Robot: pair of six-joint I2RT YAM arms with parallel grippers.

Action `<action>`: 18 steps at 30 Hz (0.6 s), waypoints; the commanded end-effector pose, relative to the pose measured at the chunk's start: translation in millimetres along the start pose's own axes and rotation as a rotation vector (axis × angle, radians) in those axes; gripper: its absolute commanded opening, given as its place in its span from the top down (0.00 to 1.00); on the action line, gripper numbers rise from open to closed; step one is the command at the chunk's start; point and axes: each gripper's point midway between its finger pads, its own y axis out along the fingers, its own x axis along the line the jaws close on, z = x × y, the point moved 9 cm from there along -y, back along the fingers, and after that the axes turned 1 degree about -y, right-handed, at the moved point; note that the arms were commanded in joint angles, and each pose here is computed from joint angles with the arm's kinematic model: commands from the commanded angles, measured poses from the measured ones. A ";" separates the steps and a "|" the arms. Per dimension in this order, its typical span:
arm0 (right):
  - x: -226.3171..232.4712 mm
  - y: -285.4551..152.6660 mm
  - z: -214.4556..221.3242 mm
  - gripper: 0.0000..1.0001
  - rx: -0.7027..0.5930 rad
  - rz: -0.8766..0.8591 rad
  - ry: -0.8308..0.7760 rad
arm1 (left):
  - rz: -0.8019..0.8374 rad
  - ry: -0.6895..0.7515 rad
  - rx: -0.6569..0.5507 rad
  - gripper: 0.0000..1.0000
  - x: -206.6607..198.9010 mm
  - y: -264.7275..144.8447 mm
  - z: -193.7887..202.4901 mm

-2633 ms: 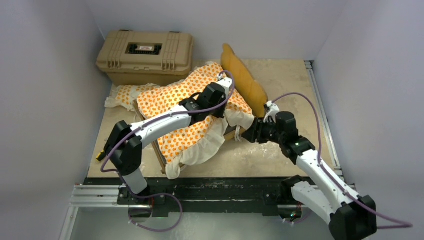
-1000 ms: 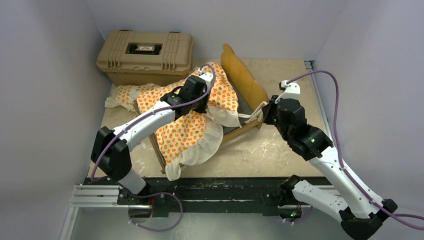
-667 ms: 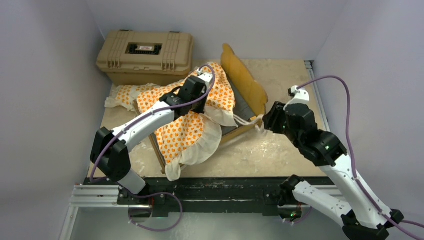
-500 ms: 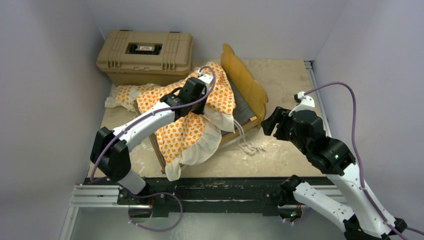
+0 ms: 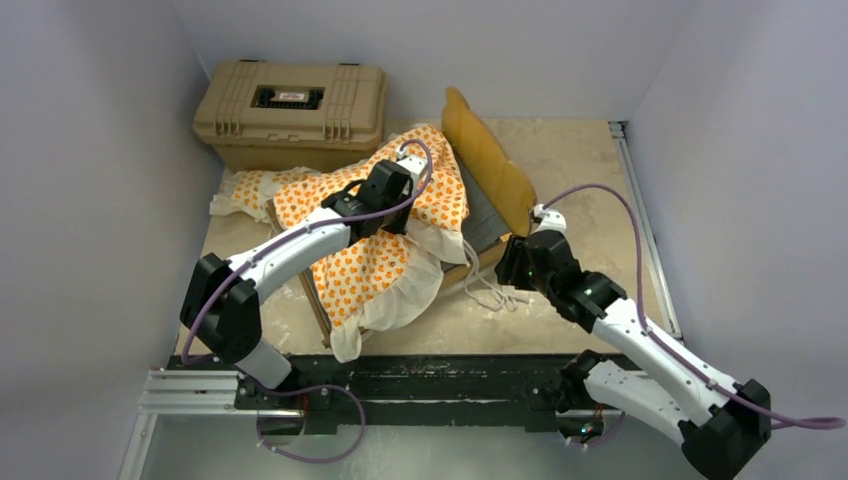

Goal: Set up the pet bed
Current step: Cross the ropes on the bed frame.

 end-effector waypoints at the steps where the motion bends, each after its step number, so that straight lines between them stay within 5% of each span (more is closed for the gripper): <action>1: 15.0 29.3 -0.3 0.45 -0.117 -0.156 -0.026 | -0.012 0.006 -0.061 1.00 5.8 -11.8 -8.6; 8: 17.8 68.1 11.8 0.50 -0.120 -0.168 -0.087 | -0.005 0.001 -0.072 1.00 5.0 -12.2 -10.4; 18: 11.6 88.1 47.4 0.52 0.049 -0.181 -0.085 | -0.008 -0.002 -0.074 1.00 5.2 -13.8 -11.7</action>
